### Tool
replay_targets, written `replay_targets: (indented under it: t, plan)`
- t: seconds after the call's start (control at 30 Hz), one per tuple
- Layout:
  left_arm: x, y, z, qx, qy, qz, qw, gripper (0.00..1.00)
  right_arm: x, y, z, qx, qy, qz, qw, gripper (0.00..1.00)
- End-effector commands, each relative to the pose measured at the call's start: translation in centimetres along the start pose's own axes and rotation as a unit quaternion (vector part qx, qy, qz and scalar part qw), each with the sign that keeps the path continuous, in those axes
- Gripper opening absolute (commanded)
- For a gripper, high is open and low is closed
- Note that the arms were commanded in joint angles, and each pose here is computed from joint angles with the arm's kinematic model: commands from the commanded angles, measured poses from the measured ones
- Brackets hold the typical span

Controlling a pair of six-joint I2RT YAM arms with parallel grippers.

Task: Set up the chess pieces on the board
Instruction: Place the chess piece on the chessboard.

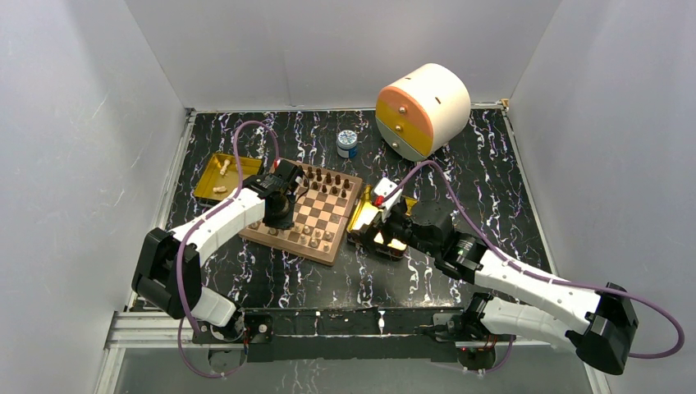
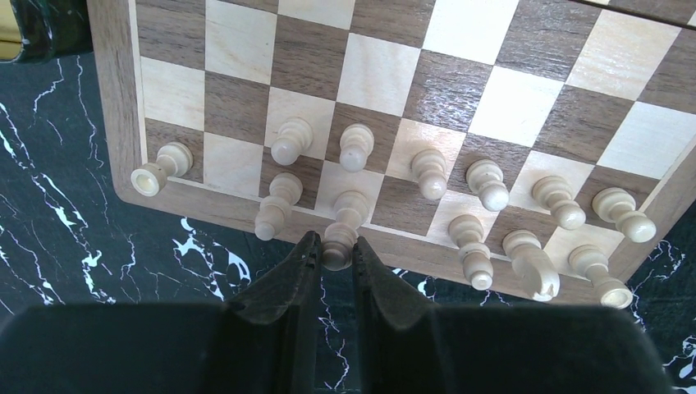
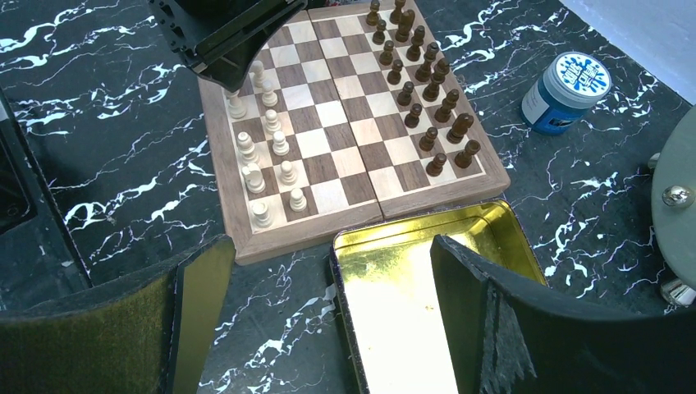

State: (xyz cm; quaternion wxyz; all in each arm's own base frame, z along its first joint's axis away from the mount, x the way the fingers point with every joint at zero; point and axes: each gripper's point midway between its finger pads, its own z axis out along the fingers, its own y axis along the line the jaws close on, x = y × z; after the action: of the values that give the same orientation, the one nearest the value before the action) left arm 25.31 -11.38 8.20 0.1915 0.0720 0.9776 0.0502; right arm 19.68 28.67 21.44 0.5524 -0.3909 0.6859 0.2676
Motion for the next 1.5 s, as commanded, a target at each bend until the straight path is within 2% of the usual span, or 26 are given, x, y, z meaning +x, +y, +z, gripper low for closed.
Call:
replay_targets:
  t: [0.0, 1.33, 1.47]
  plan:
    - [-0.99, 0.4, -0.52, -0.014, -0.019, 0.004, 1.0, 0.1, -1.6, -0.16, -0.48, 0.006, -0.026, 0.003, 1.0, 0.99]
    - [-0.85, 0.23, -0.6, -0.01, -0.012, 0.011, 1.0, 0.12, -1.19, -0.12, -0.34, 0.006, -0.022, 0.005, 1.0, 0.99]
    - [-0.86, 0.26, -0.53, -0.011, -0.012, 0.012, 1.0, 0.16, -1.12, -0.12, -0.15, 0.006, -0.02, 0.005, 1.0, 0.99]
